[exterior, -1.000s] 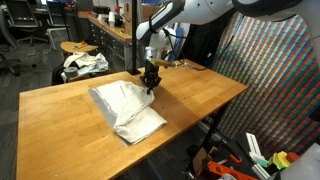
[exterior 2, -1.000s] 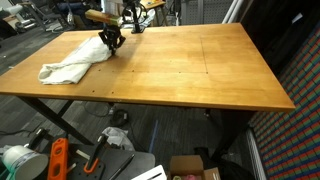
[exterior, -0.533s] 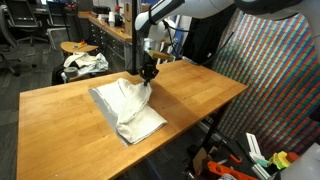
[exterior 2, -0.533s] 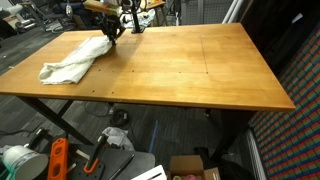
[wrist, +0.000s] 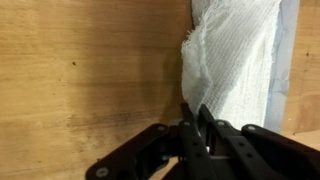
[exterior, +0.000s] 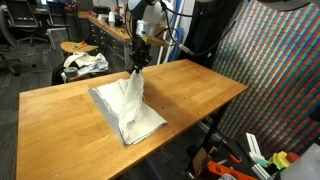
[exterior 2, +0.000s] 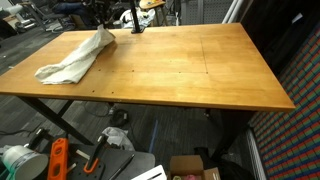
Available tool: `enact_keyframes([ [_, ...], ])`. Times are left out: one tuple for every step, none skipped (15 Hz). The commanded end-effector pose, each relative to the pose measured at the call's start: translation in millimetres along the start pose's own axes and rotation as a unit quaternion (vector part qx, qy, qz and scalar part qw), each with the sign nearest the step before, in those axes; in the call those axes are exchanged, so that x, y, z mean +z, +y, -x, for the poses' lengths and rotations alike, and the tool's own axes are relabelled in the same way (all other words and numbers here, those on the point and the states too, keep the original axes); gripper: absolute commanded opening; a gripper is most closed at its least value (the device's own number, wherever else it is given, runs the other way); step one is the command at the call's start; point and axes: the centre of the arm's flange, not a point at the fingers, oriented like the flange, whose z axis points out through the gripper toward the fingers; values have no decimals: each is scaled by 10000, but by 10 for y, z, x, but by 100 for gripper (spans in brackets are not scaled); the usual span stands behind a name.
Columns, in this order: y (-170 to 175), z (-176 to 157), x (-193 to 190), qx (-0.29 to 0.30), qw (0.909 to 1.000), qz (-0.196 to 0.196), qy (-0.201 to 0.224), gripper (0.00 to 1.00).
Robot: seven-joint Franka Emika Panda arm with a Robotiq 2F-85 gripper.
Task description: Fold the white towel from right to left
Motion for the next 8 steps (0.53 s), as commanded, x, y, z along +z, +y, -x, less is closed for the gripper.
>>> enact_keyframes([
  [-428,292,-87,-408,9989,222,88,15],
  [-542,361,-68,-530,9982,276,60,14],
  [-671,448,-33,-659,9971,382,17,15],
  [-803,517,13,-753,9958,513,33,14],
  [-932,592,64,-893,9939,648,7,14],
  [-1054,675,122,-1037,9912,822,19,13],
  [-1167,746,166,-1160,9885,969,8,13],
  [-1289,813,229,-1297,9855,1093,7,13],
])
